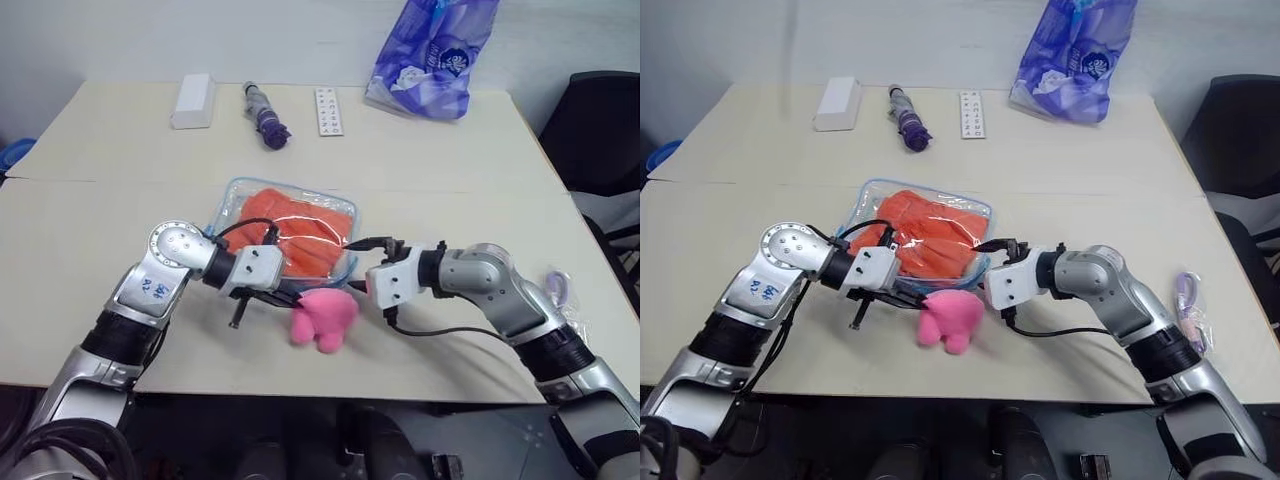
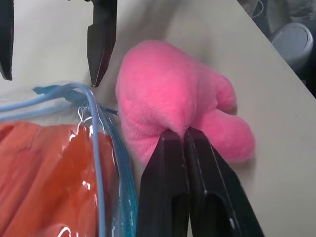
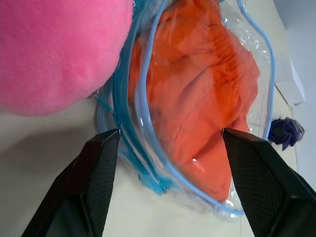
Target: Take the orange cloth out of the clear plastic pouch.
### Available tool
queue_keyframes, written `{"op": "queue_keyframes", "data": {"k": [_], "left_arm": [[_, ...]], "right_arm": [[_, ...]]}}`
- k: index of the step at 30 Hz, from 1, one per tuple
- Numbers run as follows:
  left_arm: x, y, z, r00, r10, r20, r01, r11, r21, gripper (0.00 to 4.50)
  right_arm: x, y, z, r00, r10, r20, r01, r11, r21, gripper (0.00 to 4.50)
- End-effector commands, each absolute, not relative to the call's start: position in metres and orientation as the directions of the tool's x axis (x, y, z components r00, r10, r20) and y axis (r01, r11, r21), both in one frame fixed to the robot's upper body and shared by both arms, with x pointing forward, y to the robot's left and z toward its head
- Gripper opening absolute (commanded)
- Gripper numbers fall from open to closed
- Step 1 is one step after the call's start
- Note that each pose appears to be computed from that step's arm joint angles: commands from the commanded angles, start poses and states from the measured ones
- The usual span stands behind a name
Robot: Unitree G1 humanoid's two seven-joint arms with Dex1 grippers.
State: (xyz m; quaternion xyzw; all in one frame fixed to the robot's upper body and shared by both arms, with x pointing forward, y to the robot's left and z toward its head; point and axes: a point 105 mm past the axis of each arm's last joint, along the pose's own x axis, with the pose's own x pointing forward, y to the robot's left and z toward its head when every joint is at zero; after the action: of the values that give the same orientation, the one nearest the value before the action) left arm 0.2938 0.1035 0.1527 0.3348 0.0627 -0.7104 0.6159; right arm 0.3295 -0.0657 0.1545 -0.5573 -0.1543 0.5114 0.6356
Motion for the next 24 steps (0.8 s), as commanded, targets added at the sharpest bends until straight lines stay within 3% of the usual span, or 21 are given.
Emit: {"op": "queue_keyframes", "data": {"k": [1,3,11,24], "left_arm": [[0.291,0.107,0.163,0.017,-0.841,-0.540,0.911,-0.210,0.355,0.00],[0.291,0.108,0.163,0.030,-0.844,-0.536,0.913,-0.195,0.358,0.00],[0.288,0.123,0.157,0.086,-0.827,-0.556,0.924,-0.143,0.356,0.00],[0.299,0.202,0.161,0.372,-0.742,-0.558,0.903,0.148,0.404,0.00]], "right_arm": [[0.330,-0.057,0.163,0.409,0.846,-0.341,-0.444,-0.142,-0.885,3.24],[0.331,-0.056,0.163,0.403,0.849,-0.341,-0.443,-0.145,-0.885,2.90],[0.337,-0.062,0.166,0.401,0.841,-0.363,-0.428,-0.179,-0.886,0.10],[0.335,-0.095,0.172,0.446,0.820,-0.360,-0.432,-0.155,-0.889,0.05]]}}
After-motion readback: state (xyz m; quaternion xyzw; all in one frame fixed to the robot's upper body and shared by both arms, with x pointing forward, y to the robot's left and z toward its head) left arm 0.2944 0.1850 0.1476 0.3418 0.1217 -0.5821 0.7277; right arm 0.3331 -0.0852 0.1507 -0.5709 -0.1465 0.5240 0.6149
